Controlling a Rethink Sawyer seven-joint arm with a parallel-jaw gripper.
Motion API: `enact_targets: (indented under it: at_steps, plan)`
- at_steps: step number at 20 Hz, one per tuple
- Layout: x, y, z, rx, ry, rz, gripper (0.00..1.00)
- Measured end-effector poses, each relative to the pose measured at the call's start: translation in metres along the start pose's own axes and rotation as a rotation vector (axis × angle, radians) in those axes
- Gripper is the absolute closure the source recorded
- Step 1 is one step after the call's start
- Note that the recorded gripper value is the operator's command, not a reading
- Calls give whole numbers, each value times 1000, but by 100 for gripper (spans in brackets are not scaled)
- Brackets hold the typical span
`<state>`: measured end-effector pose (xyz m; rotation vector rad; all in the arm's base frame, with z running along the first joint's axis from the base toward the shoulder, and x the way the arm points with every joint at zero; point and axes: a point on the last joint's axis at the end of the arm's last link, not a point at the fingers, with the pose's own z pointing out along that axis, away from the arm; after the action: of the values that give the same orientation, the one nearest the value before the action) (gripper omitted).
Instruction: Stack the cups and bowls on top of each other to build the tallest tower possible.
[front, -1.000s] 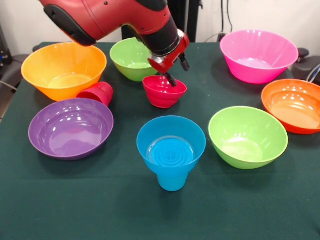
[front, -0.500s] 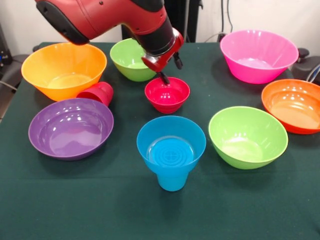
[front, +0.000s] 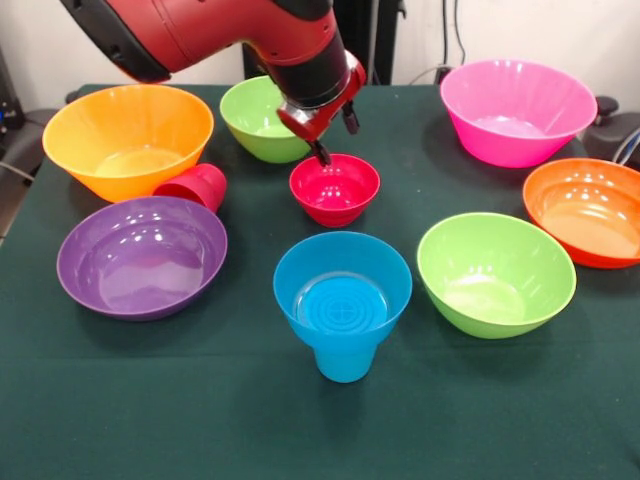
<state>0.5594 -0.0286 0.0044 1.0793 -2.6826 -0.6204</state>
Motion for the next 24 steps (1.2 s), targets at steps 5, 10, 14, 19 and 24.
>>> enact_targets:
  at_steps: [5,10,14,19,24]
  plan:
    - [-19,-12,-16,-1,3,19,0]
    - [-30,-34,-28,9,3,8,0]
    - [-34,-57,-40,26,-8,-31,0]
    - [-35,-81,-51,40,-20,-94,0]
    - [-34,-98,-59,58,-33,-135,0]
